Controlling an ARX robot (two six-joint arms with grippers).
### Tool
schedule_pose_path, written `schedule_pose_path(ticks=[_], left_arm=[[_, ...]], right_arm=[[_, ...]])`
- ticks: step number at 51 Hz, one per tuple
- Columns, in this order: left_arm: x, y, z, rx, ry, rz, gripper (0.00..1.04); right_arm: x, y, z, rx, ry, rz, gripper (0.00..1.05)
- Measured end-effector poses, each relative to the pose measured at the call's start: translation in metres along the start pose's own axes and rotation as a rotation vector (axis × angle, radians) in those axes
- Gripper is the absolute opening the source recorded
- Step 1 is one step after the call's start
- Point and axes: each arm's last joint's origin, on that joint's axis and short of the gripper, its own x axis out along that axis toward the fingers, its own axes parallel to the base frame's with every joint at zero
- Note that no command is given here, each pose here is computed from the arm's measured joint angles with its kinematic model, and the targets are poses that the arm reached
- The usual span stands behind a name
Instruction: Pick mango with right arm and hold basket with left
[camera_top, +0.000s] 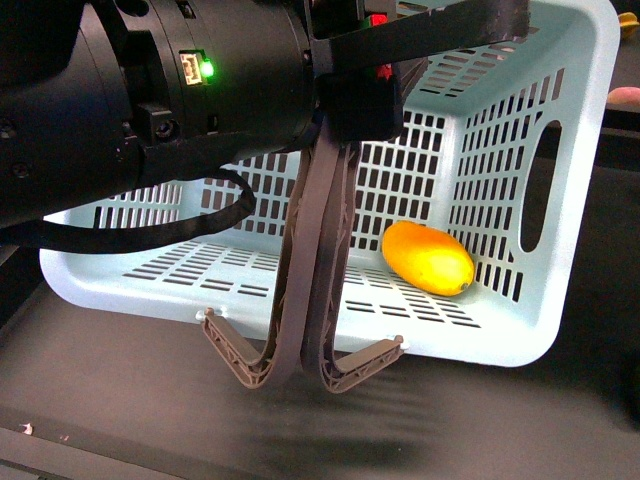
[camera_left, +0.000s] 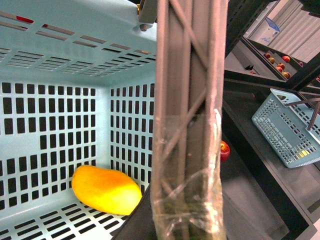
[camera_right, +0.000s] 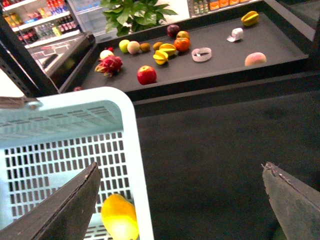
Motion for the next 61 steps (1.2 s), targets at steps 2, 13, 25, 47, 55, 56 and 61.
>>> schedule_pose_path(ticks=[2,13,25,47,55,56,61], left_arm=[[0.000,0.000,0.000,0.000,-0.001,0.001,0.09],[0.000,0.000,0.000,0.002,-0.001,0.002,0.09],[0.000,0.000,0.000,0.000,0.000,0.000,0.09],[0.000,0.000,0.000,0.002,-0.001,0.002,0.09],[0.000,0.000,0.000,0.001,0.000,0.001,0.09],[0.000,0.000,0.000,0.002,0.000,0.001,0.09],[0.000,0.000,0.000,0.000,0.000,0.001,0.09]], right_arm=[[-0.005,-0.002,-0.004,-0.003,-0.002,-0.001,0.97],[-0.006,-0.002,-0.003,-0.002,-0.014,0.000,0.97],[-0.009,-0.005,-0.008,-0.118,-0.129,0.118,0.81],[-0.030,-0.029,-0.020,-0.258,-0.193,0.117,0.02],[-0.035,-0.031,-0.026,-0.258,-0.196,0.118,0.02],[-0.035,-0.031,-0.026,-0.258,-0.198,0.118,0.02],[-0.038,-0.031,-0.026,-0.258,-0.201,0.118,0.02]])
